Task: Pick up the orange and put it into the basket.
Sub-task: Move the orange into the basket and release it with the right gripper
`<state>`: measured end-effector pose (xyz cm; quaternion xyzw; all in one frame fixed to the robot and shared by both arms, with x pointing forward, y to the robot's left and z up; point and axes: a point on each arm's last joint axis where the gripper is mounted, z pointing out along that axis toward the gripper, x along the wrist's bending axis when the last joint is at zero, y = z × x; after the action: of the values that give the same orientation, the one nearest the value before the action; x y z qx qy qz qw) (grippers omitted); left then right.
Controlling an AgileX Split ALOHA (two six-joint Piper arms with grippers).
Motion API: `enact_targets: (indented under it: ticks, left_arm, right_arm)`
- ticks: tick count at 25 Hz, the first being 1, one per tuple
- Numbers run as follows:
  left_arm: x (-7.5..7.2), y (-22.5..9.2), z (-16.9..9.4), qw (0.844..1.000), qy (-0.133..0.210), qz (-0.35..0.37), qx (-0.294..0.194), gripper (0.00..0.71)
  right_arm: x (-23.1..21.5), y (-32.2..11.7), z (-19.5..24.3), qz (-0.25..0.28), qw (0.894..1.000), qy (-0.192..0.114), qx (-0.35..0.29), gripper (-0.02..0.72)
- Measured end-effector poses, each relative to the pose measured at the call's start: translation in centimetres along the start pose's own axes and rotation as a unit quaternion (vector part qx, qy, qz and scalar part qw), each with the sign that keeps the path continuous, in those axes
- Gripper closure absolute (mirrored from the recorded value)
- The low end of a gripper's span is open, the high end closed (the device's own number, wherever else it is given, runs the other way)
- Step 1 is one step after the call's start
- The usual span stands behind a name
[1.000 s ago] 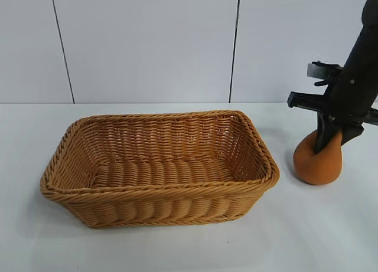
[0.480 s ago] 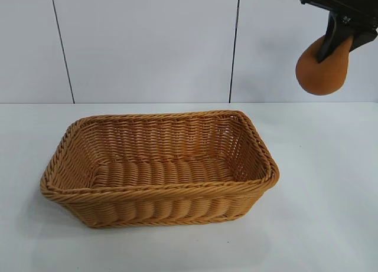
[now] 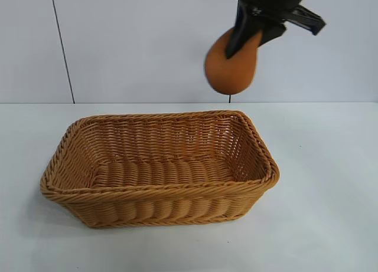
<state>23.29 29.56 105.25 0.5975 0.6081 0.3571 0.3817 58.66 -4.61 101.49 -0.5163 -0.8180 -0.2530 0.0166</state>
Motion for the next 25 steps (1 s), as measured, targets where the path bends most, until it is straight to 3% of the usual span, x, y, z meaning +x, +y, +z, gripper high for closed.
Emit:
enact_targets:
  ticks: [9, 11, 13, 18, 19, 25]
  left_arm:
    - [0.0, 0.0, 0.0, 1.000, 0.000, 0.000, 0.000, 0.067]
    - [0.0, 0.0, 0.0, 1.000, 0.000, 0.000, 0.000, 0.067]
    - [0.0, 0.0, 0.0, 1.000, 0.000, 0.000, 0.000, 0.067]
    - [0.0, 0.0, 0.0, 1.000, 0.000, -0.001, 0.000, 0.067]
    - [0.0, 0.0, 0.0, 1.000, 0.000, -0.001, 0.000, 0.067]
    - [0.0, 0.0, 0.0, 1.000, 0.001, 0.000, 0.000, 0.067]
  right_arm:
    - [-0.8, -2.0, 9.0, 0.008, 0.998, -0.012, 0.064, 0.670]
    - [-1.0, -2.3, 9.8, 0.014, 0.997, -0.011, 0.072, 0.641]
    - [-1.0, -2.2, 9.8, 0.017, 0.997, -0.008, 0.071, 0.554]
    - [-0.9, -2.3, 9.4, 0.010, 0.997, -0.013, 0.080, 0.163]
    - [-0.9, -2.1, 9.1, 0.005, 0.996, -0.015, 0.084, 0.117]
    - [-0.2, 0.4, 4.8, -0.031, 0.991, -0.064, 0.114, 0.056]
